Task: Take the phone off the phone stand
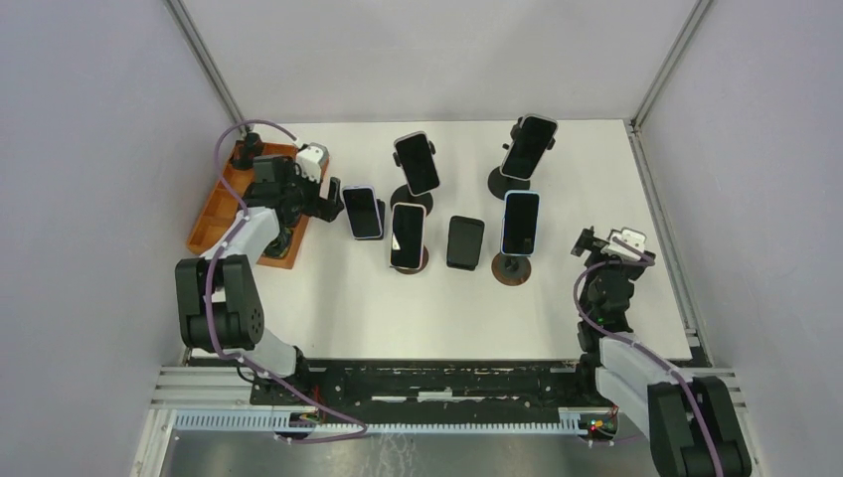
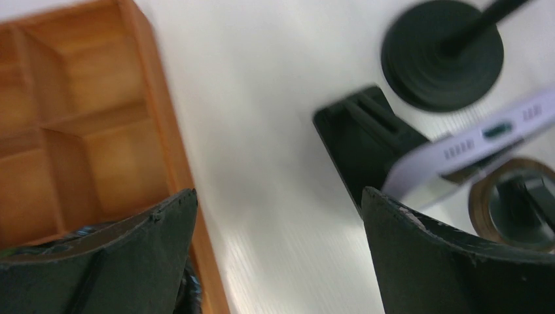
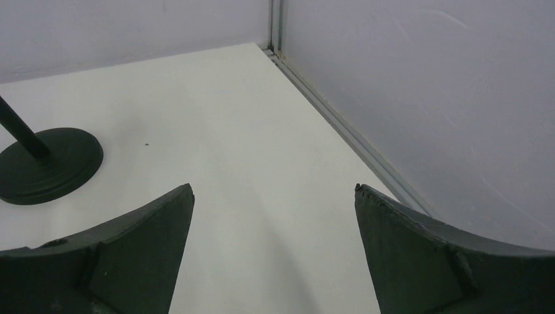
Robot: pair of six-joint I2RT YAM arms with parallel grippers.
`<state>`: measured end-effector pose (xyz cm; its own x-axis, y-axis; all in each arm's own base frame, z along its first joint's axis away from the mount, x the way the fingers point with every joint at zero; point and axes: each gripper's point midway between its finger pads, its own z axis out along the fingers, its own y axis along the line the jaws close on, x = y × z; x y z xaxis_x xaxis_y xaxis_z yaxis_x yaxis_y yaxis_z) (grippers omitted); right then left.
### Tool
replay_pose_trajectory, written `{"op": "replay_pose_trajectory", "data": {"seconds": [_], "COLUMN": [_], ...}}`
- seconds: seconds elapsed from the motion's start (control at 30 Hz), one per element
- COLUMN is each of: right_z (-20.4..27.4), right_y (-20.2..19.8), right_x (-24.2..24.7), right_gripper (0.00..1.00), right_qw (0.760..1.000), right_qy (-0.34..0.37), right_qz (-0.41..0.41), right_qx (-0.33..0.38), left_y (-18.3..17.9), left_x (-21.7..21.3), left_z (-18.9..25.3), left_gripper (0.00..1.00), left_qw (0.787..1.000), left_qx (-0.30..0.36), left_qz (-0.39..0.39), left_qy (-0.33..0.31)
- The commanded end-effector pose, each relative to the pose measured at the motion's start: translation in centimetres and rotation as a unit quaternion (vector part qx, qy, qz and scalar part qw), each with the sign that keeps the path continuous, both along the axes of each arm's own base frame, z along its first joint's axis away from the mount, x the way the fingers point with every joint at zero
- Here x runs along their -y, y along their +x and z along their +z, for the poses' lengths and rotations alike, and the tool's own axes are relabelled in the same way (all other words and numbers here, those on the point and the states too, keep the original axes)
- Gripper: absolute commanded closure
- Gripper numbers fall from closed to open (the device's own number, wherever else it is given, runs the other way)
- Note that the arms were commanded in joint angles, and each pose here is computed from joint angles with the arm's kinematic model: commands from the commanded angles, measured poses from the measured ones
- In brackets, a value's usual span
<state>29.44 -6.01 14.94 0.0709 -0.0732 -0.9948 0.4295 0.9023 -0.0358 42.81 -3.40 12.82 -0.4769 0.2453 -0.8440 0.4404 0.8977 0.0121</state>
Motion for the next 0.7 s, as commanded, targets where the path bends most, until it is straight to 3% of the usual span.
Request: {"op": "replay_pose_trajectory", "data": {"seconds": [0.0,0.17,0.4,0.67], "right_z": [-2.7,-1.2,0.8,2.6], "right_y": [-0.2,0.6,2.8,2.5], "right_x": [-0.3,-1.6,-8.8,-12.3], "right_gripper": [0.02,0.02,0.02,0.02], "right_qw": [0.993,0.979,0.955,0.948], "right_qy": [0.086,0.183,0.199,0.161], "right_qz": [-0.018,-0.019,0.182,0.238], "right_qx": [-0.073,-0.09,-0.126,-0.134], "left_y": [-3.7,-5.0,-5.8,-2.8], "left_x": [1.8,0.9,3.0,4.0], "left_z": [-1.8,-2.9,-3.2,-3.8], "left_gripper": [0.0,0.0,0.0,0.0], "left_qw": [0.992,0.983,0.964,0.966], "left_qx": [-0.069,-0.106,-0.116,-0.105], "left_qz": [-0.11,-0.142,-0.205,-0.183], "left_qy": [-0.008,-0.047,-0.123,-0.153]}}
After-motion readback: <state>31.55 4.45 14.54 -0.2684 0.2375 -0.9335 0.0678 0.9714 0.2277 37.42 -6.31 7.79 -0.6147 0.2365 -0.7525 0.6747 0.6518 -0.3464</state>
